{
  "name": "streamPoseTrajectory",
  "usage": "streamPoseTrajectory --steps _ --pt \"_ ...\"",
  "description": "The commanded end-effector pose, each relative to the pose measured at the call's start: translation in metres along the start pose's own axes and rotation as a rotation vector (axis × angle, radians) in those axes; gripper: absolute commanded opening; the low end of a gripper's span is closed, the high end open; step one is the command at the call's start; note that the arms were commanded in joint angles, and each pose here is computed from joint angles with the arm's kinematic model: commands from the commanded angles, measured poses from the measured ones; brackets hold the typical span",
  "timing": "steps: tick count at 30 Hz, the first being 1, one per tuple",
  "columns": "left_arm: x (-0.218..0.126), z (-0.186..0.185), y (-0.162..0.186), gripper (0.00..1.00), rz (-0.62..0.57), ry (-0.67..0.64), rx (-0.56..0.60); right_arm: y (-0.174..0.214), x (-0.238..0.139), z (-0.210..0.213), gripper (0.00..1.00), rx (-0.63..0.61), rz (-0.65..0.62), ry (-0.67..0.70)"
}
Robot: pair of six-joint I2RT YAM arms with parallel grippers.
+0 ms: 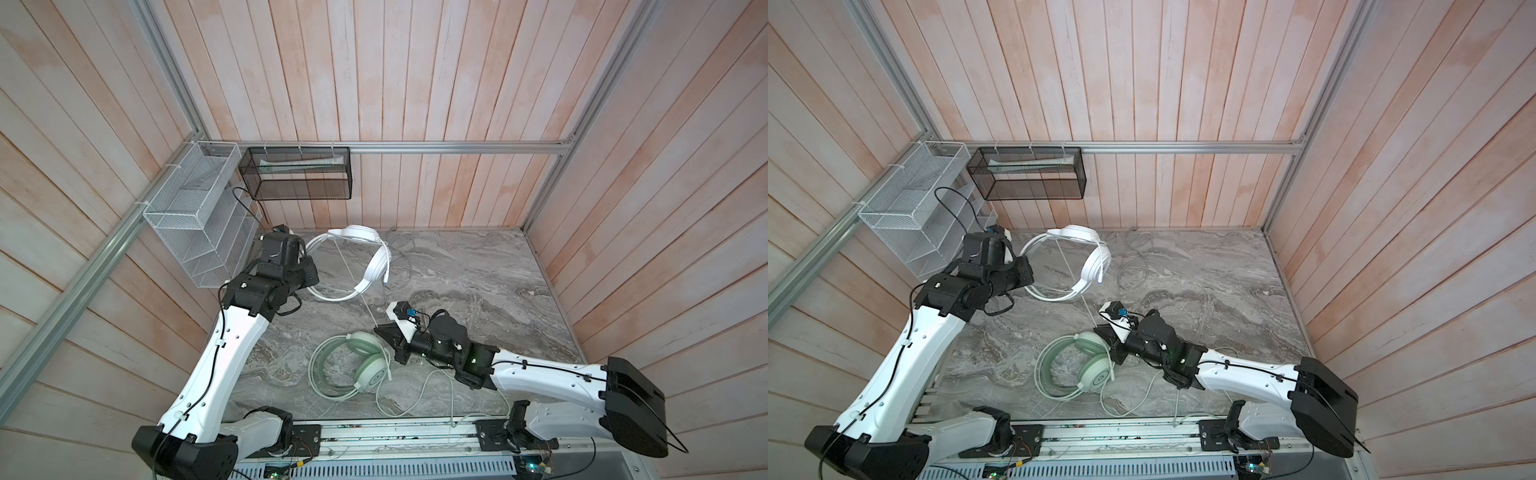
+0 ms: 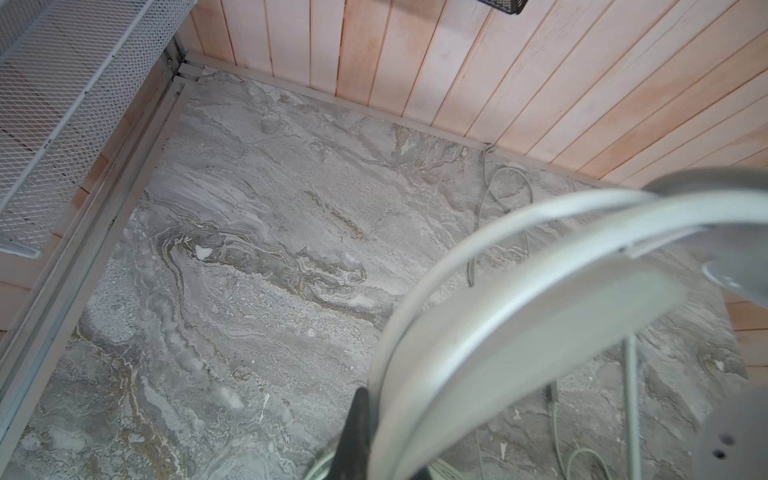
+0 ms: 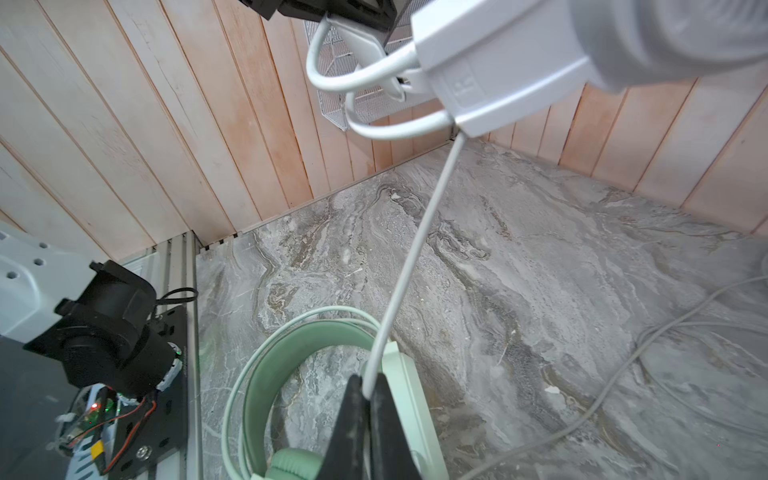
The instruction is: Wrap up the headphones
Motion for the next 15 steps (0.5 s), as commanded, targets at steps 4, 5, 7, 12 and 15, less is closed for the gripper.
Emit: streamPoseTrajectory --steps 4,5,7,12,15 --pt "0.014 0.013 -0.020 0.00 -0.149 -0.118 -0.083 0.007 0.000 0.011 0.00 -0.157 0.126 0.163" --pt "0.018 0.014 -0.018 0.00 -0.142 -0.129 -0.078 0.005 0.000 0.013 0.00 -0.178 0.128 0.186" --pt "0.025 0.017 -0.010 0.00 -0.123 -0.154 -0.066 0.000 -0.001 0.018 0.00 -0.228 0.129 0.232" --pt "0.043 0.018 0.010 0.00 -0.062 -0.173 -0.051 -0.021 -0.003 0.021 0.00 -0.332 0.110 0.373" --pt "0.052 0.018 0.020 0.00 -0.034 -0.176 -0.040 -0.030 -0.003 0.027 0.00 -0.399 0.096 0.429"
Point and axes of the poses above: each gripper's point midway between its finger pads, its own x axis out along the fingers, its own z axis along the line the jaws close on, y = z × x, the point moved 7 cm from there along -x, back along the fingers, and after that the axes turned 13 degrees about x, right-handed, at the moved point
